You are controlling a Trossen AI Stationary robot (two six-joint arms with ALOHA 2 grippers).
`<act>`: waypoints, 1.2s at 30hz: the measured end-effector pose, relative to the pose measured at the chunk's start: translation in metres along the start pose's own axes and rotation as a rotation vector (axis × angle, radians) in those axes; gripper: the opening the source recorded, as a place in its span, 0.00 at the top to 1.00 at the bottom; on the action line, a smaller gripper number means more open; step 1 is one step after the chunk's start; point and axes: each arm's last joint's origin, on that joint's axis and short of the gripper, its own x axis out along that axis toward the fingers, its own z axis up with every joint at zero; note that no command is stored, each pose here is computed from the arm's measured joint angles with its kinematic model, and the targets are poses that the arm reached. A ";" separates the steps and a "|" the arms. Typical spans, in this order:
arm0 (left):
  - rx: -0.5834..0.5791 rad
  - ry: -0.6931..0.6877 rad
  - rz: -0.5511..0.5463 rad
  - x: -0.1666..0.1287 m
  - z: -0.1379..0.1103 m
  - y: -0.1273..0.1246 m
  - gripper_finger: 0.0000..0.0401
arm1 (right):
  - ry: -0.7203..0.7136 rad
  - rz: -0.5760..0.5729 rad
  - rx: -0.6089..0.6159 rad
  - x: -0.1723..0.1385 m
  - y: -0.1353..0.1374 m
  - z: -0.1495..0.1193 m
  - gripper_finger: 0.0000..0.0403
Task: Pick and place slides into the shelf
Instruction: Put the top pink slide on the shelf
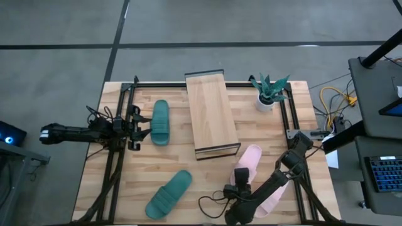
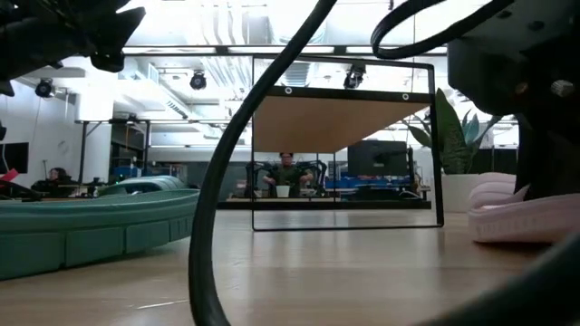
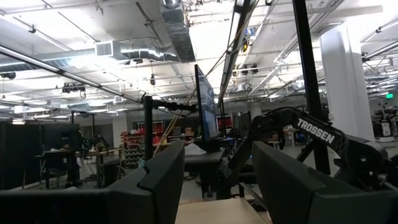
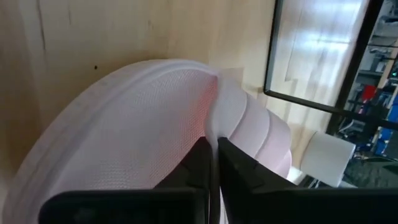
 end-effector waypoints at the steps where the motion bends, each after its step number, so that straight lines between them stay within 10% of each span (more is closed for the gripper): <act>1: 0.000 -0.001 0.000 0.000 0.000 0.000 0.57 | -0.003 0.003 0.008 -0.001 -0.001 0.000 0.97; 36: 0.000 0.001 -0.001 0.000 0.000 0.000 0.57 | -0.618 0.345 0.516 -0.150 -0.174 -0.064 0.97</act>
